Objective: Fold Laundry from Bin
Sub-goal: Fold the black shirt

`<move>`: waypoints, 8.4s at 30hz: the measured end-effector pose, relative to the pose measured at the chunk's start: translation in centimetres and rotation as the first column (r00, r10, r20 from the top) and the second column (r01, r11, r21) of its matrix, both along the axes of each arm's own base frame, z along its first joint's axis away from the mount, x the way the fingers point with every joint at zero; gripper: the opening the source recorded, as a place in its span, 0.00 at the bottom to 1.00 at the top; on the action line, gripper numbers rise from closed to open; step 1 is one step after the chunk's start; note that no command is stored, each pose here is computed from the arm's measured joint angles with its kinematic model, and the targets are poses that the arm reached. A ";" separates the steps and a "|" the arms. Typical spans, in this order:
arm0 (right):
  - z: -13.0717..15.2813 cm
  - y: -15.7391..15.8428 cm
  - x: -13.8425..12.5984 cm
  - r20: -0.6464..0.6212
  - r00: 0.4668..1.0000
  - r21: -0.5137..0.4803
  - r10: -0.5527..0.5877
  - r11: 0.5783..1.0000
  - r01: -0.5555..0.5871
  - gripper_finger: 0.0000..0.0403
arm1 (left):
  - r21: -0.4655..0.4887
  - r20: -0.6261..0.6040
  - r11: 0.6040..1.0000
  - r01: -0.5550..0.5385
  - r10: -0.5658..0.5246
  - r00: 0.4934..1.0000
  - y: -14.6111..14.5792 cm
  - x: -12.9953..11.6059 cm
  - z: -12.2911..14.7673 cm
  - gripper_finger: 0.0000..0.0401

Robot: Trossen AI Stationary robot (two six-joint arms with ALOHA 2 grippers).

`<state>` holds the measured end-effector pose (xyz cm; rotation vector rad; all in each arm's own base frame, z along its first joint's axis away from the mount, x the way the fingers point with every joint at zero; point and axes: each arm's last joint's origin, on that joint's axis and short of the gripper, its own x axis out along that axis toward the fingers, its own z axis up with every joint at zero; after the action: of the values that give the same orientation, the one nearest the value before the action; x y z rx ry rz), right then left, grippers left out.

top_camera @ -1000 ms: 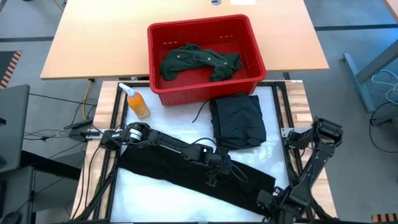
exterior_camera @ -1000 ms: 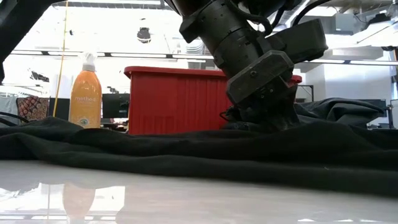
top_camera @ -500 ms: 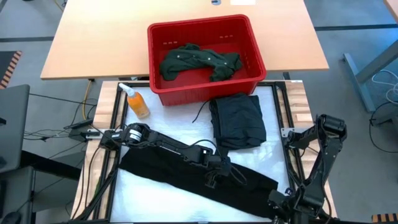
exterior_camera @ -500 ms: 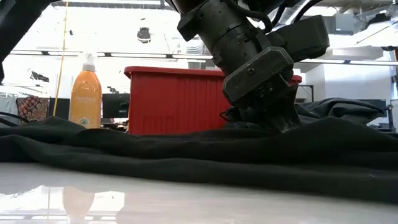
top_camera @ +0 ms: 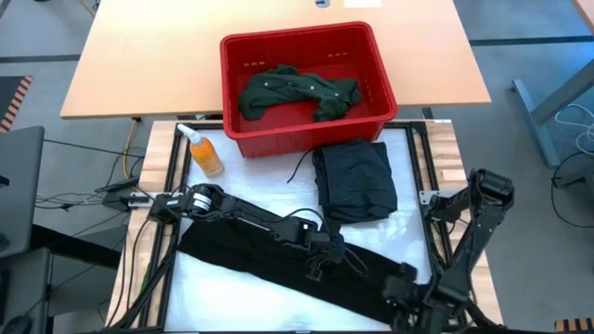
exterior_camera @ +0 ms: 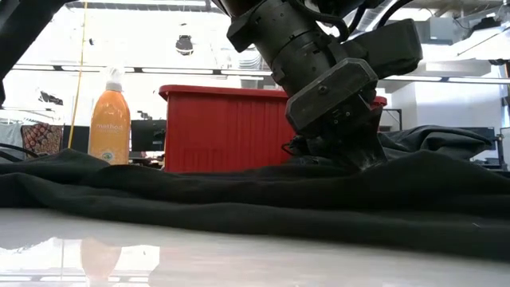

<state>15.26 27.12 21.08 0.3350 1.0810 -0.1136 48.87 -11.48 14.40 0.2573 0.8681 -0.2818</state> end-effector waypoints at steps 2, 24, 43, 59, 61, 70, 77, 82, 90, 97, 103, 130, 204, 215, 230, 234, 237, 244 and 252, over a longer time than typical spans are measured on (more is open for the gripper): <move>-0.3 0.0 0.6 0.006 0.988 -0.079 0.154 0.985 -0.153 0.40 | 0.001 0.001 1.000 0.005 -0.005 1.000 -0.1 0.0 0.0 0.00; -1.1 -0.6 0.9 -0.187 0.708 -0.393 0.682 0.608 -0.690 0.39 | 0.010 -0.114 0.990 0.144 -0.142 0.983 -3.1 -1.2 7.9 0.33; -6.3 0.1 1.4 -0.386 0.652 -0.472 0.652 0.468 -0.747 0.34 | 0.019 -0.472 1.000 -0.001 0.010 0.882 -4.1 -9.4 3.2 0.11; -3.6 -1.2 1.8 -0.332 0.697 -0.443 0.636 0.547 -0.710 0.07 | -0.210 -0.282 0.898 -0.387 0.324 0.903 0.5 -20.9 -1.2 0.00; -2.6 -1.4 1.6 -0.302 0.699 -0.409 0.648 0.574 -0.709 0.07 | -0.223 -0.290 0.883 -0.414 0.345 0.893 0.7 -21.4 -1.8 0.00; 0.5 -2.1 0.8 -0.210 0.735 -0.263 0.645 0.686 -0.678 0.07 | -0.236 -0.277 0.889 -0.394 0.327 0.904 0.7 -21.5 -2.2 0.00; 1.6 -0.8 0.3 -0.103 0.744 -0.034 0.660 0.745 -0.666 0.04 | -0.242 -0.289 0.889 -0.389 0.317 0.903 0.7 -21.5 -2.2 0.00; 1.9 0.7 -0.9 -0.066 0.750 0.101 0.659 0.752 -0.652 0.05 | -0.253 -0.298 0.888 -0.384 0.306 0.904 0.7 -21.5 -2.2 0.00; 2.1 1.6 -1.4 -0.008 0.799 0.148 0.601 0.791 -0.593 0.06 | -0.268 -0.312 0.884 -0.382 0.296 0.903 0.6 -21.5 -2.3 0.00; 3.0 2.8 -0.9 0.130 0.797 0.219 0.590 0.767 -0.604 0.05 | -0.291 -0.308 0.885 -0.364 0.273 0.911 0.2 -21.8 -1.7 0.00; 3.1 2.9 -0.9 0.125 0.819 0.259 0.560 0.778 -0.572 0.05 | -0.269 -0.150 0.914 -0.305 0.273 0.950 -0.2 -22.1 1.6 0.00; 2.2 2.7 -2.4 -0.069 0.955 0.335 0.287 0.909 -0.248 0.27 | -0.241 -0.190 0.917 -0.317 0.275 0.942 -0.8 -23.3 2.2 0.00; -4.7 -10.5 -5.2 -0.396 0.672 0.100 -0.626 0.698 0.709 0.61 | -0.183 -0.203 0.894 -0.409 0.373 0.905 2.9 -23.8 0.4 0.46; -7.5 -9.3 -4.8 -0.399 0.660 0.125 -0.637 0.675 0.727 0.64 | -0.189 -0.232 0.883 -0.430 0.385 0.893 3.6 -23.4 1.4 0.47; -6.7 -10.2 -4.4 -0.229 0.738 0.127 -0.635 0.732 0.669 0.09 | -0.175 -0.142 0.894 -0.412 0.391 0.909 3.0 -21.4 4.1 0.47; -5.5 -10.7 -4.6 -0.190 0.765 0.181 -0.616 0.743 0.644 0.06 | -0.228 -0.072 0.901 -0.369 0.362 0.929 1.8 -19.7 2.6 0.47; -4.2 -10.9 -4.7 -0.181 0.794 0.216 -0.580 0.764 0.608 0.05 | -0.243 -0.027 0.906 -0.348 0.352 0.936 1.1 -18.3 0.9 0.47; 0.9 -10.8 -4.6 -0.085 0.906 0.351 -0.414 0.839 0.416 0.05 | -0.237 -0.036 0.884 -0.402 0.406 0.913 0.9 -16.3 -3.3 0.47; 7.3 -11.7 -4.6 0.219 0.925 0.413 -0.311 0.888 0.201 0.05 | -0.298 0.028 0.913 -0.279 0.301 0.953 -0.8 -11.9 -2.9 0.47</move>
<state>10.70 15.38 28.33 0.8294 0.7660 -0.0877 36.95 -12.24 11.48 -0.1363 0.7683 -0.1179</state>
